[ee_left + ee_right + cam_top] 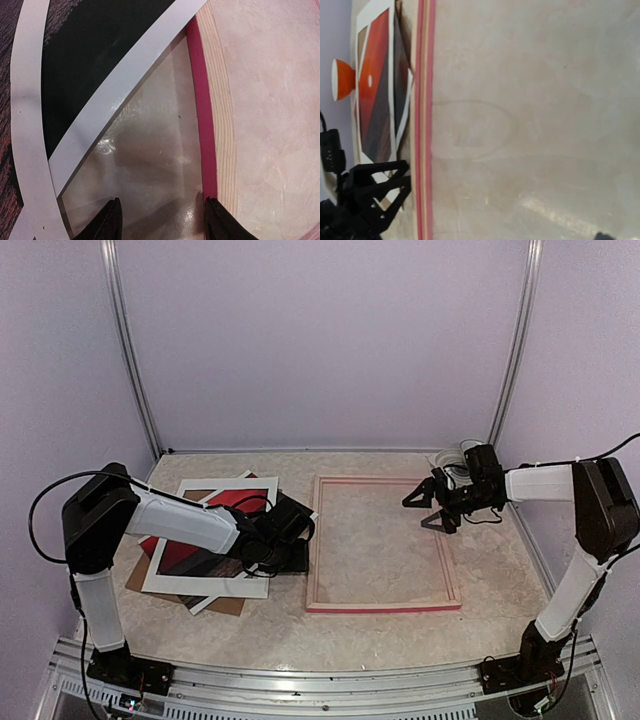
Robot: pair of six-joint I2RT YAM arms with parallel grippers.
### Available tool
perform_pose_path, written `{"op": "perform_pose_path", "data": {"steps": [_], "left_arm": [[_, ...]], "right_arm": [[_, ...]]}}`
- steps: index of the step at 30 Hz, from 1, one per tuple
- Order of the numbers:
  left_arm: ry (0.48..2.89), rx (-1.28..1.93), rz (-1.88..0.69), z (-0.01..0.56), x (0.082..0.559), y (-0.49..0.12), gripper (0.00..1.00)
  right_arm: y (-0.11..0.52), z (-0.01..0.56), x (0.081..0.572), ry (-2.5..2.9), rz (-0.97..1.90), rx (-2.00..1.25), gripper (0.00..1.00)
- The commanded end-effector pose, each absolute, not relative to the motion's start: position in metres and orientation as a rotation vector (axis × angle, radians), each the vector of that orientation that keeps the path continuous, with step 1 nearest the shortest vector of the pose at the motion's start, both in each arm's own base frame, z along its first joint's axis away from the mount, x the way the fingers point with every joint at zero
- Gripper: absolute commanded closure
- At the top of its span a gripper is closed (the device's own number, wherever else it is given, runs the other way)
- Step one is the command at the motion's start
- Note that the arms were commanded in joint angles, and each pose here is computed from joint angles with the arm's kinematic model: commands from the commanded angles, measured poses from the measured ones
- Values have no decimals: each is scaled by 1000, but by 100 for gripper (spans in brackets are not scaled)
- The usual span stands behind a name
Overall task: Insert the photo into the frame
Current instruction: Place the glass panel at the frame body.
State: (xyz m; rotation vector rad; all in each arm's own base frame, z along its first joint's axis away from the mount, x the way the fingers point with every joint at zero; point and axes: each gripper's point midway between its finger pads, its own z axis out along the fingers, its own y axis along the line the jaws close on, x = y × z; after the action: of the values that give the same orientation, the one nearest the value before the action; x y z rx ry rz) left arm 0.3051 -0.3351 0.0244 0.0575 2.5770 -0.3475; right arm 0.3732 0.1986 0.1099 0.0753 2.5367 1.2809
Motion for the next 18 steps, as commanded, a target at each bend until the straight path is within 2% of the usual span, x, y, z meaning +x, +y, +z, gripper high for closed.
{"op": "perform_pose_path", "data": {"steps": [1,18], "left_arm": [[2555,61,-390,33,303,-341,44],[2558,58,-395,30,301,-339,44]], "right_arm": [[200,121,375,2533,1217,24,1],[191,115,375,2588,1064,19,1]]}}
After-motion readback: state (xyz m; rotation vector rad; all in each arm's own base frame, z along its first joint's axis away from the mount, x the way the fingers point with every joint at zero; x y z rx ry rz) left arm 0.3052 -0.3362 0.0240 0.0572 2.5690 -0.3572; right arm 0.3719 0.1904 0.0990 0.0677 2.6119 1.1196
